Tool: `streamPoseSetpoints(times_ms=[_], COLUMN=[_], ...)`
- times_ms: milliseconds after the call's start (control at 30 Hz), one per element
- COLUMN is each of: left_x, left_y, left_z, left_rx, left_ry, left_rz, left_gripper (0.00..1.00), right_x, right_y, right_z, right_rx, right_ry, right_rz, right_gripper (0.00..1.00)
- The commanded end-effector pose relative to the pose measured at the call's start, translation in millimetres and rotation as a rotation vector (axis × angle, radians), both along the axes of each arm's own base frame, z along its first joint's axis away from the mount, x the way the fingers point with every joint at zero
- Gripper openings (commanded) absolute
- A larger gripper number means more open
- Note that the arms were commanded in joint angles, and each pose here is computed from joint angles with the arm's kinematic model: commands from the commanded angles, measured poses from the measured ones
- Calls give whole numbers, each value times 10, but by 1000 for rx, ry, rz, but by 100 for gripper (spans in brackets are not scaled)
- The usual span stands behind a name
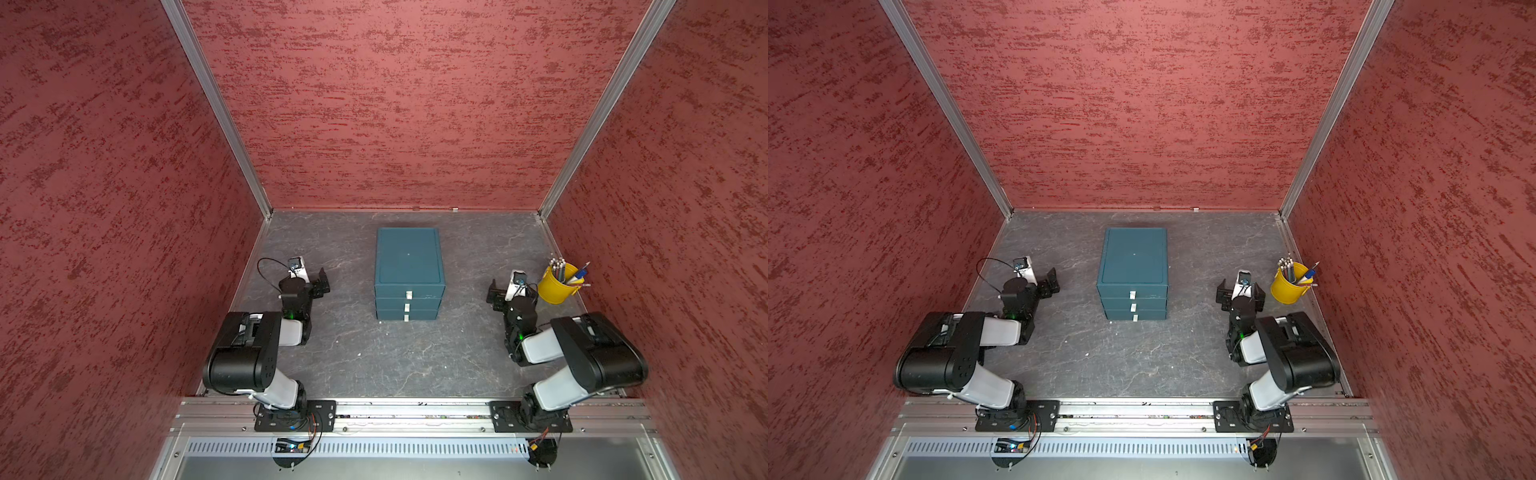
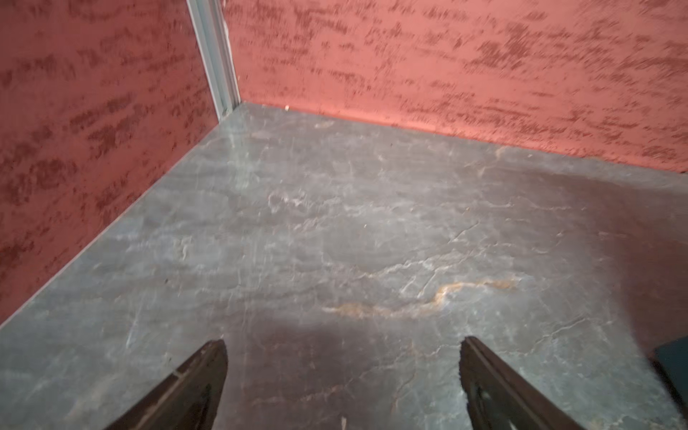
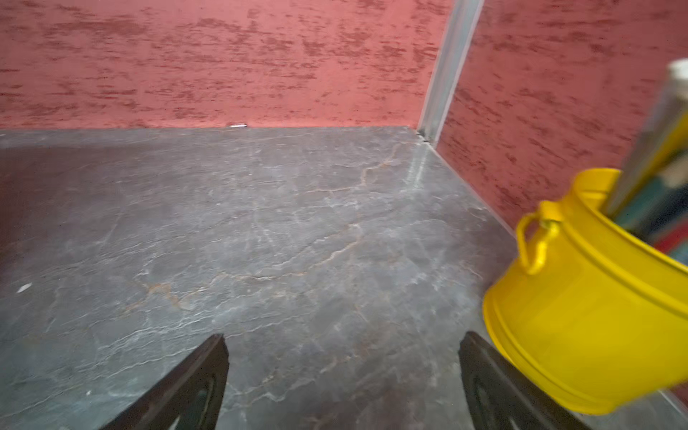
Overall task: Place the umbrella in the drawer by color
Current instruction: Reset both arms
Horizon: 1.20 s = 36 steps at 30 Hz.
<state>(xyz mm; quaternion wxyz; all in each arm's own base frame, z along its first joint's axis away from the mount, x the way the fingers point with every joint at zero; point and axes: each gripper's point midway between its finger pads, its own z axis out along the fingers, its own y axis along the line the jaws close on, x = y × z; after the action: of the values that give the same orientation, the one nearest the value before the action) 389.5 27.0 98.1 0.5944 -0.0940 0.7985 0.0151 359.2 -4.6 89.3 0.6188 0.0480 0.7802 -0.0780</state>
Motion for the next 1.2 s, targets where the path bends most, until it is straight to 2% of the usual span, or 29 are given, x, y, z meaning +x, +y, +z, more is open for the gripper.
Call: streamPoseSetpoints(times_ms=[0, 67, 100, 1167], left_x=[79, 87, 93, 96], left_y=[-21, -36, -38, -43], left_z=[175, 183, 189, 196], left_rx=[20, 32, 38, 35], left_ry=[-56, -54, -63, -63], left_rz=[-16, -8, -11, -14], left_gripper=[100, 100, 100, 100], right_x=[273, 449, 445, 421], right_y=[129, 10, -16, -27], right_z=[355, 268, 283, 300], right_rx=[16, 75, 114, 113], right_ry=[-80, 5, 5, -18], right_rz=[99, 82, 111, 108], right_gripper=[98, 98, 98, 98])
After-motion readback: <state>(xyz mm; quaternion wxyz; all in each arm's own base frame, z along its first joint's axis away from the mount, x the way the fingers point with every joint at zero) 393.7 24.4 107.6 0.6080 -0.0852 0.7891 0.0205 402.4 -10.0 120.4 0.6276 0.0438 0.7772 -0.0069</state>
